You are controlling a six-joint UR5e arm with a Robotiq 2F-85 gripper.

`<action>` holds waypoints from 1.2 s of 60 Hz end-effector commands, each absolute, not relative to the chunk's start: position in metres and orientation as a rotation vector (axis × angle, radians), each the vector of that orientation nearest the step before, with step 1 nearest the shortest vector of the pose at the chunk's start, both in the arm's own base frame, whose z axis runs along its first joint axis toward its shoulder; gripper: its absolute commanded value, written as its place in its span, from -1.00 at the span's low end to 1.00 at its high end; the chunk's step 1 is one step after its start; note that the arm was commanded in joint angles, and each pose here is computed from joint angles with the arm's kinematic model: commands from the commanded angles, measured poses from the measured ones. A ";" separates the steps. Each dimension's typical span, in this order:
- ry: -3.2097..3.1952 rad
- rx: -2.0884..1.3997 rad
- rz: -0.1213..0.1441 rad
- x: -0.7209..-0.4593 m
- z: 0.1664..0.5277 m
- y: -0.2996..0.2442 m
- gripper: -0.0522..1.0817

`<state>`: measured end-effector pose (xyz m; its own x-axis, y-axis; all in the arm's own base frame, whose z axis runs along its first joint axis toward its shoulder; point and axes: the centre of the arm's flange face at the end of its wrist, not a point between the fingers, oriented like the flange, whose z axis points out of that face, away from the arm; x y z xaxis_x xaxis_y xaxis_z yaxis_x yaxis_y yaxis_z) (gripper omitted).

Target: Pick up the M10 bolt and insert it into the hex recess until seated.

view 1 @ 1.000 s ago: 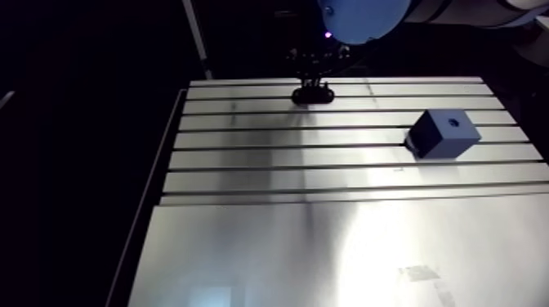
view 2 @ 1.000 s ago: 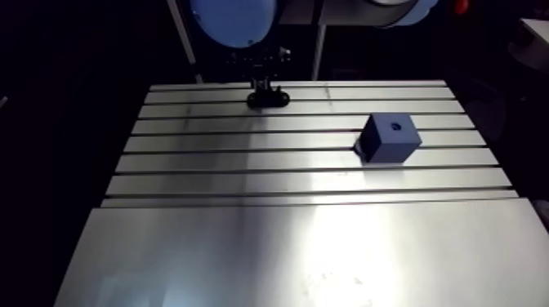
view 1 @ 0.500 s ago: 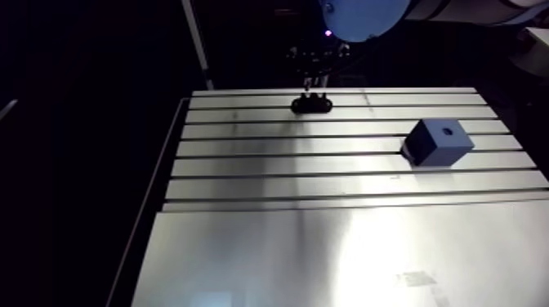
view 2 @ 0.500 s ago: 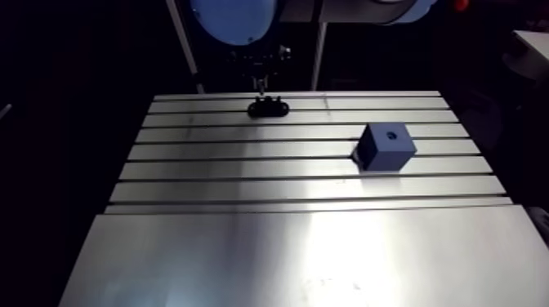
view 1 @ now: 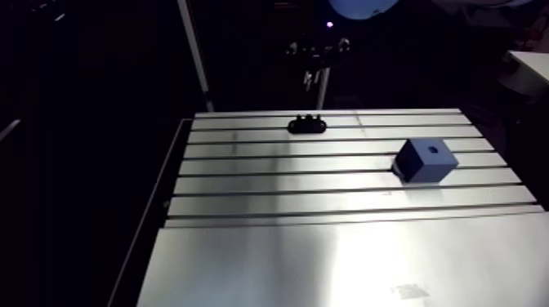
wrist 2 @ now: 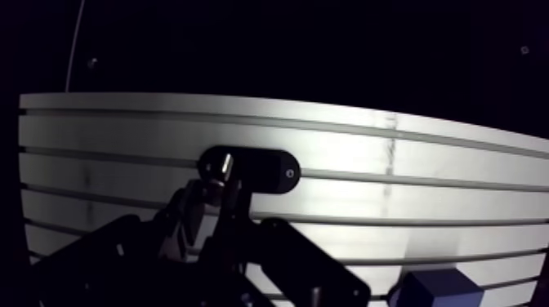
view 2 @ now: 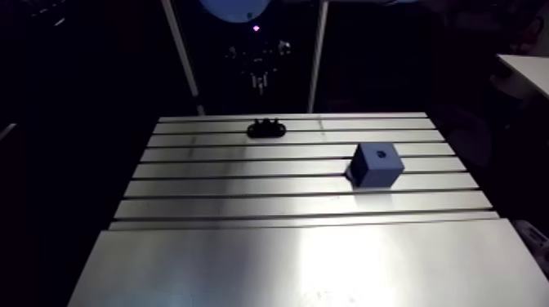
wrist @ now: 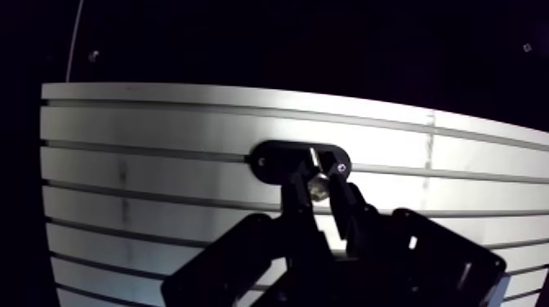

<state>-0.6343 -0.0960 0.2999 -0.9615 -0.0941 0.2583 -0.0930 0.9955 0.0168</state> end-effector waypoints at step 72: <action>-3.081 0.802 -0.054 -0.604 0.405 0.054 0.74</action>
